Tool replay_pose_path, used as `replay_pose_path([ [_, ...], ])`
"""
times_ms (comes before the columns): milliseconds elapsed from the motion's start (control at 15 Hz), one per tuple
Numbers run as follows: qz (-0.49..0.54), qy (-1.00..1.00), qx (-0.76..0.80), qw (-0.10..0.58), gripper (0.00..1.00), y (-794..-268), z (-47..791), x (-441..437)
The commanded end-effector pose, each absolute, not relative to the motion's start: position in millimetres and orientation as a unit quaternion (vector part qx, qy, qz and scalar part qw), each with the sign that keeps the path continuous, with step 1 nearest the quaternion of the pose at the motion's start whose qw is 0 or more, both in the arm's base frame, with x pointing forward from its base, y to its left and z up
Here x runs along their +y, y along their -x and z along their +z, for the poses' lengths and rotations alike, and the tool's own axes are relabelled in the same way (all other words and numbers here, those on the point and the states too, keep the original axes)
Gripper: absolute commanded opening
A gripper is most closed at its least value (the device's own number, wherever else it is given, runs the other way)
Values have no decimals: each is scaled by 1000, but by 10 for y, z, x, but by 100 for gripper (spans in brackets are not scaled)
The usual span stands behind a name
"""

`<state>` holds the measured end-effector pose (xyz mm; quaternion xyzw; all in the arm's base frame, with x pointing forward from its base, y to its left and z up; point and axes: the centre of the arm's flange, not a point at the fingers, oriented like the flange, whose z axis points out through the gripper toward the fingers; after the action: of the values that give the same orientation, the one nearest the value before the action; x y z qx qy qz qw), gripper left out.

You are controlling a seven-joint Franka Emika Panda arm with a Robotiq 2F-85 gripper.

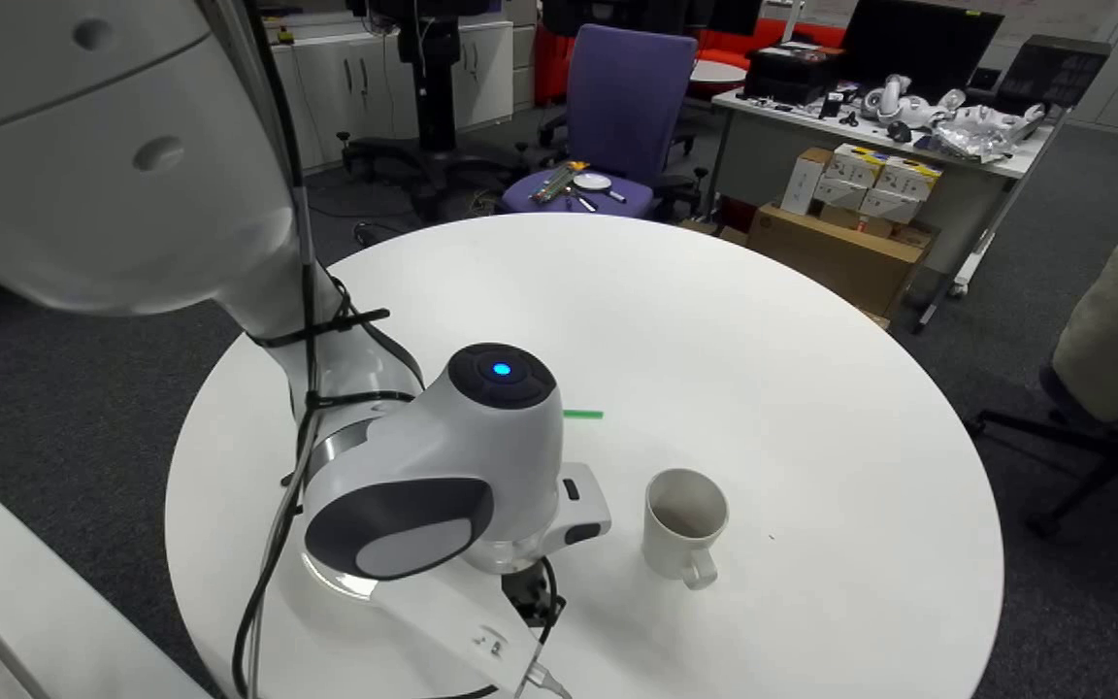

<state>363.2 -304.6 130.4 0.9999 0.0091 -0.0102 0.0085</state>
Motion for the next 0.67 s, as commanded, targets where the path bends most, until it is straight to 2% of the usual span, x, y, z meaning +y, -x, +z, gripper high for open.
replay_pose_path([
  [0,-27,-999,29,-24,0,-3495,1217,-2935],
  [600,-29,-999,14,-15,0,-3514,1194,-2979],
])
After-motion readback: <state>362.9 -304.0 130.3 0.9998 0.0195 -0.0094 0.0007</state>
